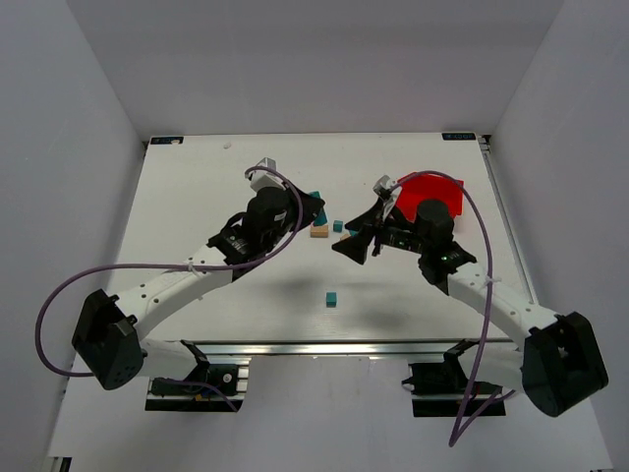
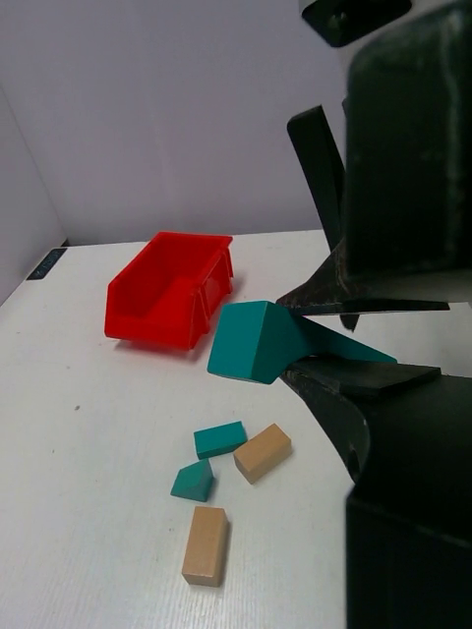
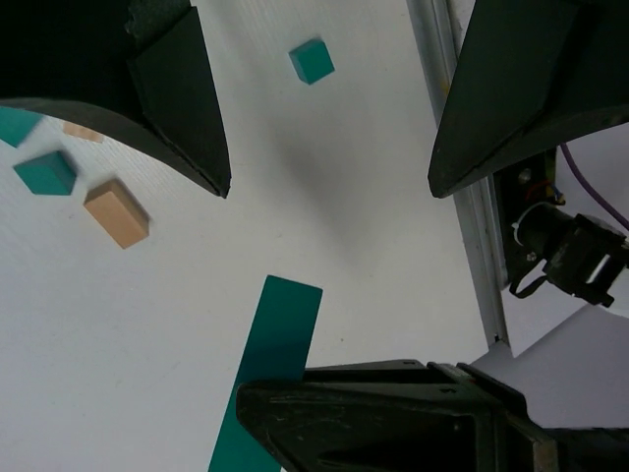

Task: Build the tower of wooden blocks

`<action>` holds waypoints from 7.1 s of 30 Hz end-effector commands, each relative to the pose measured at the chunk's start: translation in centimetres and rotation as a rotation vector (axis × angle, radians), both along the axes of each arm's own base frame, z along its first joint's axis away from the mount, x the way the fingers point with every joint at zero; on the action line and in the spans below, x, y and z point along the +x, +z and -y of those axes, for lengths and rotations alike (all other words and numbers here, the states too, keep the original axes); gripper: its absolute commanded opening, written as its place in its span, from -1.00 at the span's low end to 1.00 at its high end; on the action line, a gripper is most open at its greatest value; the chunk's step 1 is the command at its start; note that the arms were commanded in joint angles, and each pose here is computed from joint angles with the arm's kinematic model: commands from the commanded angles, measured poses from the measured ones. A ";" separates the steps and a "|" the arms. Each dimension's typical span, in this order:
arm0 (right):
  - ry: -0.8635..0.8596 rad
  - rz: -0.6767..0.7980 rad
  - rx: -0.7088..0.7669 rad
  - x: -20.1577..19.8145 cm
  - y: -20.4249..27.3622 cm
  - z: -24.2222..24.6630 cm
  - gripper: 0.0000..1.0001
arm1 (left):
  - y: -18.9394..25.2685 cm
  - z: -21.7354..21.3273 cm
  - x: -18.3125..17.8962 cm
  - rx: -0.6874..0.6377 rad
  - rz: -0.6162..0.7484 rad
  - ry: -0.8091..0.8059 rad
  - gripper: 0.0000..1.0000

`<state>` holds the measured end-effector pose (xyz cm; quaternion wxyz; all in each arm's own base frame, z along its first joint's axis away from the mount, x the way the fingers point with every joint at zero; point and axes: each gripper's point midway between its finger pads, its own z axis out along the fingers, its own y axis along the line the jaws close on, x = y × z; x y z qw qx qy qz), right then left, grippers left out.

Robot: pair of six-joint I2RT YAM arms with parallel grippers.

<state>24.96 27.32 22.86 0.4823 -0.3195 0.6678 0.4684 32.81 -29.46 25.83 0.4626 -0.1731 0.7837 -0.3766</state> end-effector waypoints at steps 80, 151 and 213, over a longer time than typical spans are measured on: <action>0.527 0.337 -0.893 2.6 -20.5 -9.7 0.02 | -9.2 -22.2 5.8 0.471 -0.172 0.128 0.96; -0.386 -0.354 -0.164 8.7 -1.4 4.6 0.79 | -2.8 1.8 2.8 0.720 0.755 -0.790 -1.00; 0.564 0.568 -0.444 1.1 -4.1 -10.3 -1.00 | -16.0 -22.1 1.9 0.345 -0.533 0.183 0.96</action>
